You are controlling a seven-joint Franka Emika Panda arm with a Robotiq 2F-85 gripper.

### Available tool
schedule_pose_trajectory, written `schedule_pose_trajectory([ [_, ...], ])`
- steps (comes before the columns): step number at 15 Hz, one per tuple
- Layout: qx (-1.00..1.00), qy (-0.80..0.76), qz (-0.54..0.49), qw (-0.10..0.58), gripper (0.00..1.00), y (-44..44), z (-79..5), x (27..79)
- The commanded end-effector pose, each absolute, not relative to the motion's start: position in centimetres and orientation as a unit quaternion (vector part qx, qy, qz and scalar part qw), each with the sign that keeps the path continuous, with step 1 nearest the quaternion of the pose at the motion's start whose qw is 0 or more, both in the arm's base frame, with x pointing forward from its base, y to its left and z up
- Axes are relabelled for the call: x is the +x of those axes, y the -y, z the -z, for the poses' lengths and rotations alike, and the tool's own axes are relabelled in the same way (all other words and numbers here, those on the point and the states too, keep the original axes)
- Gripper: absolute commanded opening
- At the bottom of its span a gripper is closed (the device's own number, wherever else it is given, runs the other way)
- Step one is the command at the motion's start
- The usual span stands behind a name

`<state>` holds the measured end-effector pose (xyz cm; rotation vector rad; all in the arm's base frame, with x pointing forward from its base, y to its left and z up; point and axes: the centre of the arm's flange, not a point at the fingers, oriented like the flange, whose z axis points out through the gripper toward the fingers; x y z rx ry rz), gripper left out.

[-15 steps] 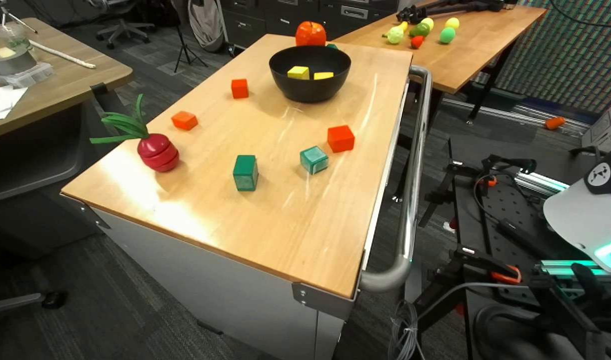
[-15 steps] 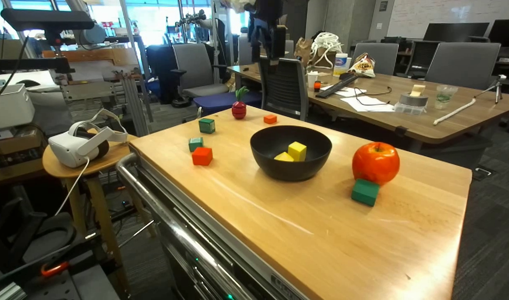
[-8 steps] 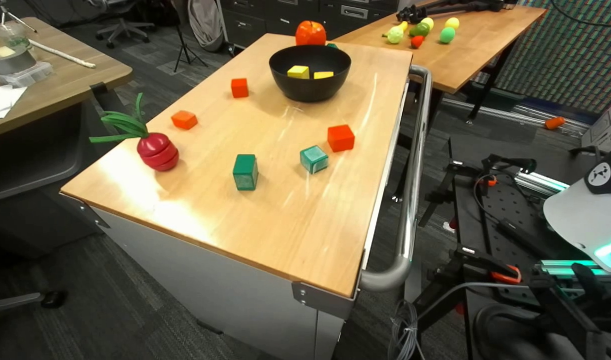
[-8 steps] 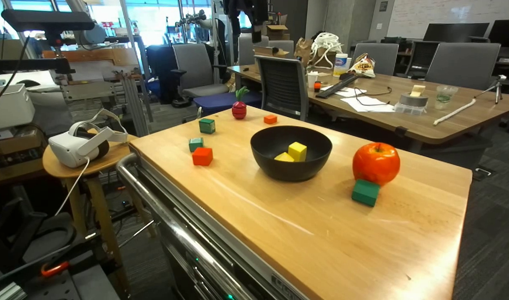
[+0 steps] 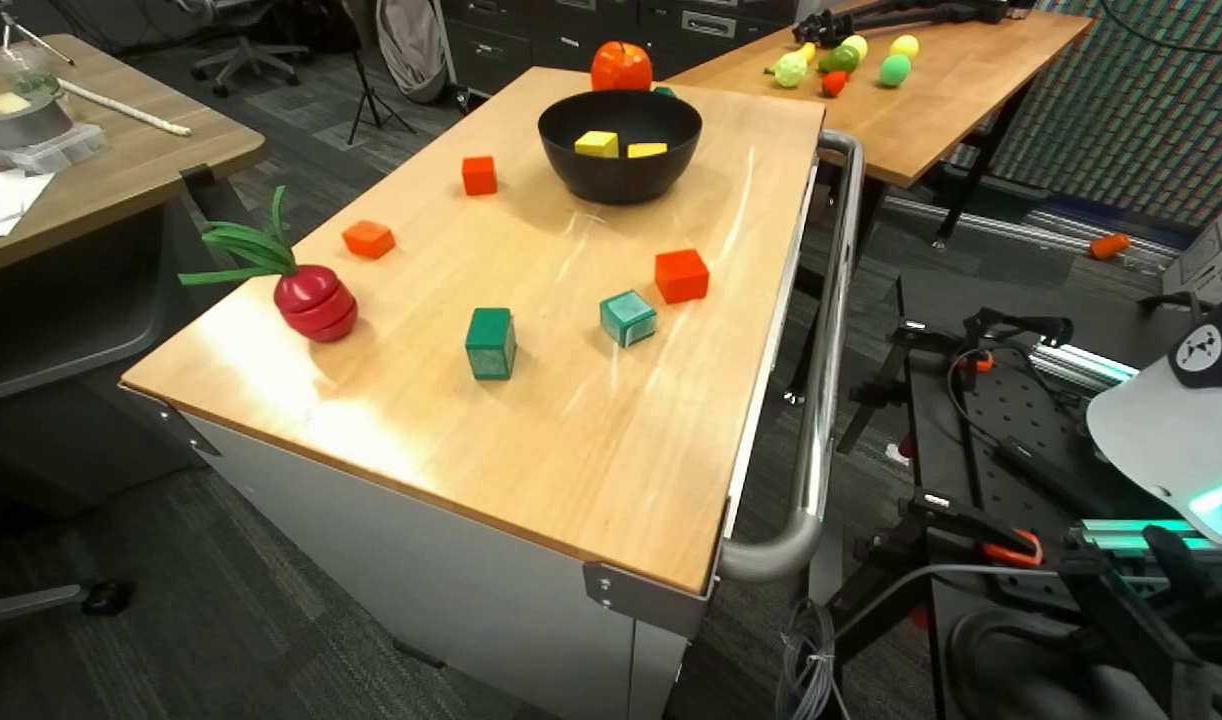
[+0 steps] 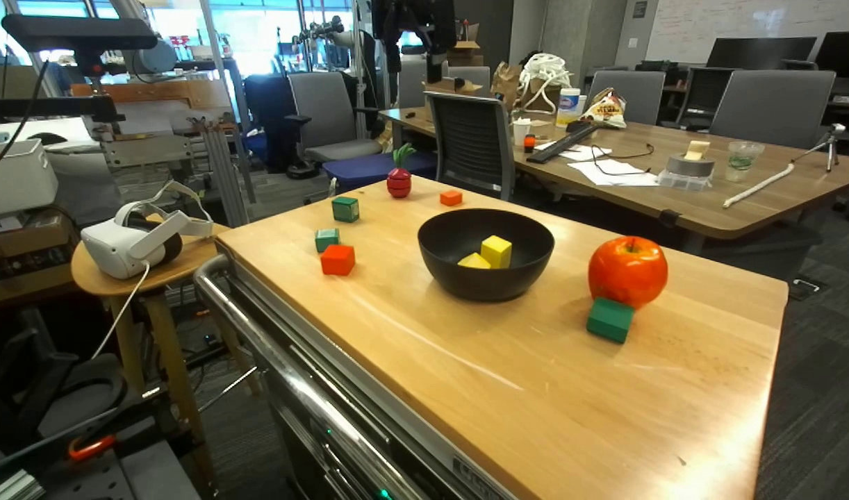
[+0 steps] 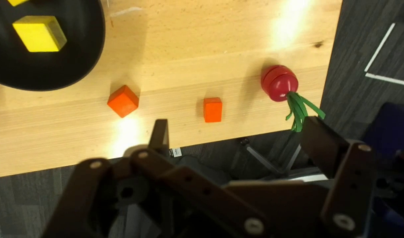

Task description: Put all the blocks and the beetroot in the bowl then move the apple to the left

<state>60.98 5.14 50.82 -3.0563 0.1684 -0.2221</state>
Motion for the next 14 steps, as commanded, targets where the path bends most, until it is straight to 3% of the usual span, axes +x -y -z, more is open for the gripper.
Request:
schedule_pose_trajectory([
  [1,-0.999,-0.006,0.04,0.007,1.0,-3.8,-49.1,66.1],
  [8,-0.998,-0.037,0.039,-0.035,1.0,1.1,-39.5,73.1],
  [14,-0.996,-0.069,0.025,-0.045,1.0,4.8,-35.1,74.7],
])
